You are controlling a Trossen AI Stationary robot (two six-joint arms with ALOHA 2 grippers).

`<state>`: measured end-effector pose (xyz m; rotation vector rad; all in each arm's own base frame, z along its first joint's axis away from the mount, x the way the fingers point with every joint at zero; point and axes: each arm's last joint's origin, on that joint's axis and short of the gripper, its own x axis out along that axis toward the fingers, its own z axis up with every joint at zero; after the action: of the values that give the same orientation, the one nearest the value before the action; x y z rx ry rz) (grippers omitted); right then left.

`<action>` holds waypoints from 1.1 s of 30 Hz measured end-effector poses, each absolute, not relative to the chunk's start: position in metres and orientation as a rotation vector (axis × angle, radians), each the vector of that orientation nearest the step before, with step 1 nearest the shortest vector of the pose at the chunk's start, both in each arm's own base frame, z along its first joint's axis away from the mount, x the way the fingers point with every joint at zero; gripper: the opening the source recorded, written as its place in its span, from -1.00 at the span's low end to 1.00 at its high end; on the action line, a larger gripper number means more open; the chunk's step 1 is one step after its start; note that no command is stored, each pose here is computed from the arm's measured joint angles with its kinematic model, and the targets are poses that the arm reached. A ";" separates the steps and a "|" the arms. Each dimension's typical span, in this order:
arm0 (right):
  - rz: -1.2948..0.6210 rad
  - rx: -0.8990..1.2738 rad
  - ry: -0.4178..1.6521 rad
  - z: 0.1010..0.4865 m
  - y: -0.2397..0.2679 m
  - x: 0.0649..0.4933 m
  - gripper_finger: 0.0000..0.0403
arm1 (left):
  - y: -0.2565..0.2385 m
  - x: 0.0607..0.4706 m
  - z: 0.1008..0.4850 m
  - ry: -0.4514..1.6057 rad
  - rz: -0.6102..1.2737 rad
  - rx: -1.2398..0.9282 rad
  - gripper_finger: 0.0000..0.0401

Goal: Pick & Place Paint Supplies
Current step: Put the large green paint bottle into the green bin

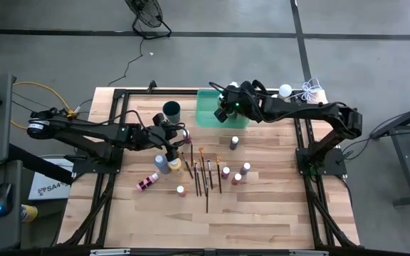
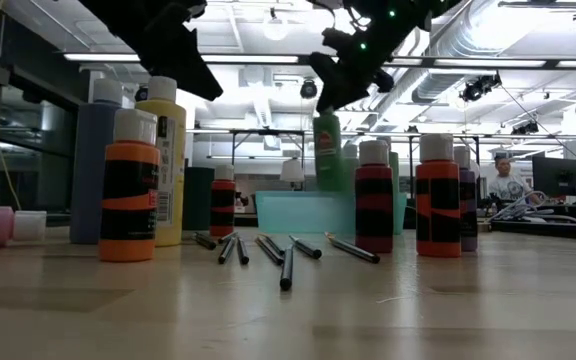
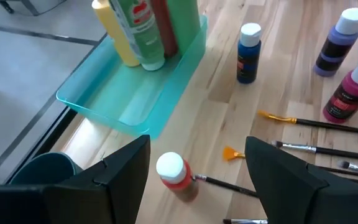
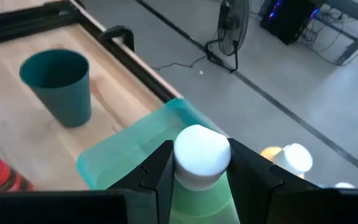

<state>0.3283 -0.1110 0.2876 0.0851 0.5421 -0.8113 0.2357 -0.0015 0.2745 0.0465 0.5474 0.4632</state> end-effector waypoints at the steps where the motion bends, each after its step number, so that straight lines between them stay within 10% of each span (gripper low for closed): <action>1: -0.811 0.091 0.544 0.285 -0.110 0.328 -0.44 | -0.002 0.236 0.275 0.545 0.461 0.044 0.27; 33: -0.991 0.247 0.521 0.223 -0.093 0.312 -0.44 | -0.002 0.237 0.274 0.544 0.450 0.015 0.27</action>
<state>0.3124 -0.0929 0.2235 0.2473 0.5210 -0.9915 0.2366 -0.0021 0.2742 0.0151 0.5443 0.4497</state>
